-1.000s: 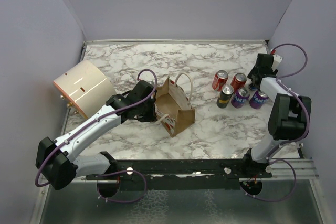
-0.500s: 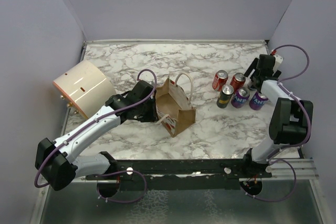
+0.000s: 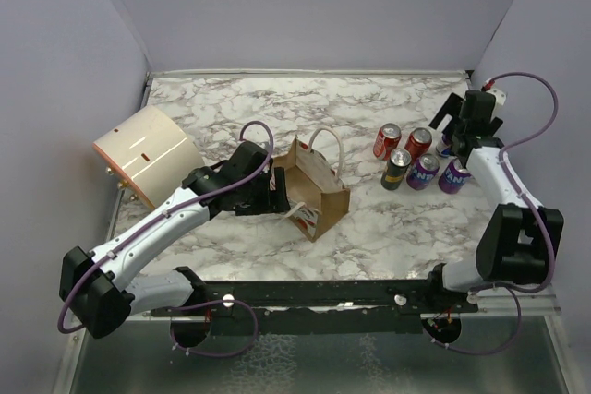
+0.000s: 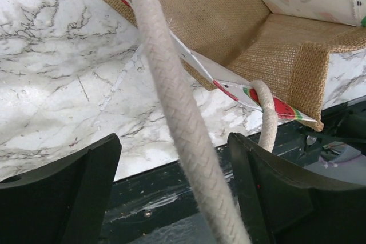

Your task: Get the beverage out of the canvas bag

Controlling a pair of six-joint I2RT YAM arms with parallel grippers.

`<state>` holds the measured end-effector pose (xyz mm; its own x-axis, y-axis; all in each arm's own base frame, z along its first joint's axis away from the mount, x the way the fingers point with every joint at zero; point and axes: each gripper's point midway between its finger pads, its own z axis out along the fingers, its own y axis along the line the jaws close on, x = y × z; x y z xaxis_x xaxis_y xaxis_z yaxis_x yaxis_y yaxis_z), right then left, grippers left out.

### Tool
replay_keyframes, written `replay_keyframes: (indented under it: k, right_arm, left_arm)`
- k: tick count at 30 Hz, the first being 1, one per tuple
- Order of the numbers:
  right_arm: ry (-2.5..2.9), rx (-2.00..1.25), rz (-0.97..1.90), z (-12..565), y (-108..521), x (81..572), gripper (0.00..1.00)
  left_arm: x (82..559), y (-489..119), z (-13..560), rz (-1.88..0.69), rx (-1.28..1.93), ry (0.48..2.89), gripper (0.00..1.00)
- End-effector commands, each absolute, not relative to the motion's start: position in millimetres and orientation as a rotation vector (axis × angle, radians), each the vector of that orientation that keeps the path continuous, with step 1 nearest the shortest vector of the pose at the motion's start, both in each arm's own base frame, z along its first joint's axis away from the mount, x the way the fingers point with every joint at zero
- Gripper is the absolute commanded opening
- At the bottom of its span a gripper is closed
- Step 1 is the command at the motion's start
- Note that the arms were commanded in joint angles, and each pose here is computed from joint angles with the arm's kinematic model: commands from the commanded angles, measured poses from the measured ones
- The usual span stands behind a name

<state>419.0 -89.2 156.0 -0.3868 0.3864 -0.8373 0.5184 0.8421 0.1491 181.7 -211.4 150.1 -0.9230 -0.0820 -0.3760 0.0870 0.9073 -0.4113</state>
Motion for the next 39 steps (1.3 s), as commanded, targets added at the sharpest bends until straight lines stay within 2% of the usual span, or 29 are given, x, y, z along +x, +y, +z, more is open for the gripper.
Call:
replay_keyframes:
  k: [1, 4, 9, 13, 23, 32, 39]
  right_arm:
    - [2.027, 0.567, -0.006, 195, -40, 414, 0.99]
    - [2.043, 0.425, 0.092, 213, 4, 409, 0.99]
    - [2.064, 0.154, 0.445, 237, 87, 376, 0.99]
    - [2.083, 0.005, 0.652, 253, 123, 344, 0.99]
    - [2.081, -0.006, 0.534, 326, 97, 278, 0.99]
    - [1.705, -0.014, 0.538, 460, 80, 190, 0.99]
    - [1.689, 0.180, 0.591, 474, 69, 169, 0.99]
  left_arm:
    - [188, -213, 173, -0.638, 0.024, 2.612, 0.84]
    - [191, -212, 182, -0.637, 0.028, 2.579, 0.98]
    - [199, -209, 200, -0.634, 0.017, 2.505, 0.99]
    - [211, -203, 216, -0.595, -0.028, 2.435, 0.99]
    - [255, -182, 294, -0.453, -0.120, 2.173, 0.98]
    - [255, -139, 396, -0.404, -0.187, 1.899, 0.96]
    - [235, -104, 439, -0.383, -0.249, 1.797, 0.95]
